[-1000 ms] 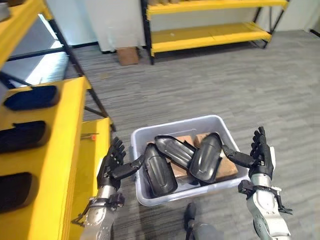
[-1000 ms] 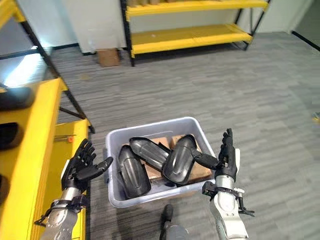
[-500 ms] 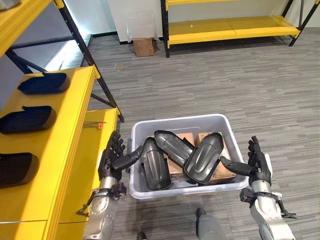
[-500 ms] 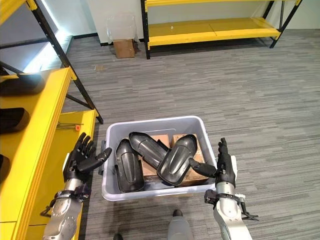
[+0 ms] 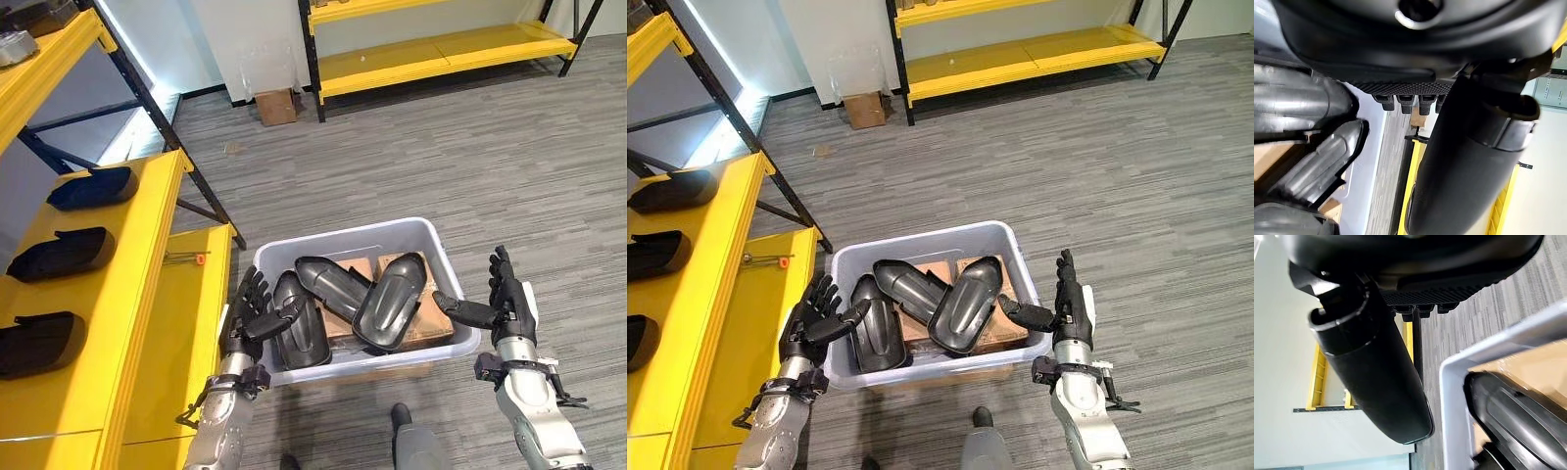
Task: Move parts from the plastic box to the shelf.
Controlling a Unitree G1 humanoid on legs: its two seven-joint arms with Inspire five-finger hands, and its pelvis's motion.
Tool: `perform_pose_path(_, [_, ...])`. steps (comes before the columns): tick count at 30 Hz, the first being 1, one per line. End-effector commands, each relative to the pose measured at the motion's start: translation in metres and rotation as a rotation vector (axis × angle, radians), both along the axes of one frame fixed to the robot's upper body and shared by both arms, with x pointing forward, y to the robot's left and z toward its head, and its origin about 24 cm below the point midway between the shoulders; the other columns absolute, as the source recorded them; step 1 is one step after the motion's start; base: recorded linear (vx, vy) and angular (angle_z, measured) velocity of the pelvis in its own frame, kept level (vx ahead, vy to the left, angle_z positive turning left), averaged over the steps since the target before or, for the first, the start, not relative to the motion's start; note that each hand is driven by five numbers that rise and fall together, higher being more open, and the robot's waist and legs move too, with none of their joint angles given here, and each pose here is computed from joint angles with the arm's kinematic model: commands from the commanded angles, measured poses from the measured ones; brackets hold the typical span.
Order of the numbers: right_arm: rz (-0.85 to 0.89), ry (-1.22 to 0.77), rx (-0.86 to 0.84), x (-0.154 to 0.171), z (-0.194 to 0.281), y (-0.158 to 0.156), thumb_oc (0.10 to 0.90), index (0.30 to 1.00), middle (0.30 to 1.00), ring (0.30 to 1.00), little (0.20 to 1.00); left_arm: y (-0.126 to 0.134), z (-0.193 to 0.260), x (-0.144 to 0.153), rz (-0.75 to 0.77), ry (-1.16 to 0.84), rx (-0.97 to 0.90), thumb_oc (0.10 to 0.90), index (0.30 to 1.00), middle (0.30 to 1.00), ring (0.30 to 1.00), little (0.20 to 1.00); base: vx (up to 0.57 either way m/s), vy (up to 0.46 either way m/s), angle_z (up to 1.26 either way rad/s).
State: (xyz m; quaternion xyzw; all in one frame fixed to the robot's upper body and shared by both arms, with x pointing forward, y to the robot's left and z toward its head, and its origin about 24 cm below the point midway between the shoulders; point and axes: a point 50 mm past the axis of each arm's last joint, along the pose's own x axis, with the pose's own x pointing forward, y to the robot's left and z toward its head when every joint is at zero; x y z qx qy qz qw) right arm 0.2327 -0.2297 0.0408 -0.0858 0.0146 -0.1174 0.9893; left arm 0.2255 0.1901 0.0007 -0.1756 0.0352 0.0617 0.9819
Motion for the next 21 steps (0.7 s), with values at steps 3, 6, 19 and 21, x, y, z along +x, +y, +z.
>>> perform_pose_path(3, [0.157,-0.265,-0.055,0.018,0.054,0.027,0.900,1.000,1.000,1.000,1.000,0.025,0.046,0.013,0.043,-0.246,0.090,0.900,1.000,1.000,1.000,1.000,0.01,0.030,-0.07])
perform_pose_path(6, [0.230,-0.277,-0.107,0.021,0.058,0.036,0.900,1.000,1.000,1.000,1.000,0.022,0.045,0.013,0.039,-0.239,0.092,0.900,1.000,1.000,1.000,1.000,0.02,0.040,-0.06])
perform_pose_path(19, [0.402,-0.236,-0.216,0.037,0.078,0.084,0.900,1.000,1.000,1.000,1.000,0.020,0.077,0.025,0.140,-0.313,0.144,0.900,1.000,1.000,1.000,1.000,-0.06,-0.010,-0.06])
perform_pose_path(21, [0.406,-0.239,-0.230,0.040,0.080,0.089,0.900,1.000,1.000,1.000,1.000,0.019,0.082,0.028,0.168,-0.326,0.150,0.900,1.000,1.000,1.000,1.000,-0.11,-0.014,-0.04])
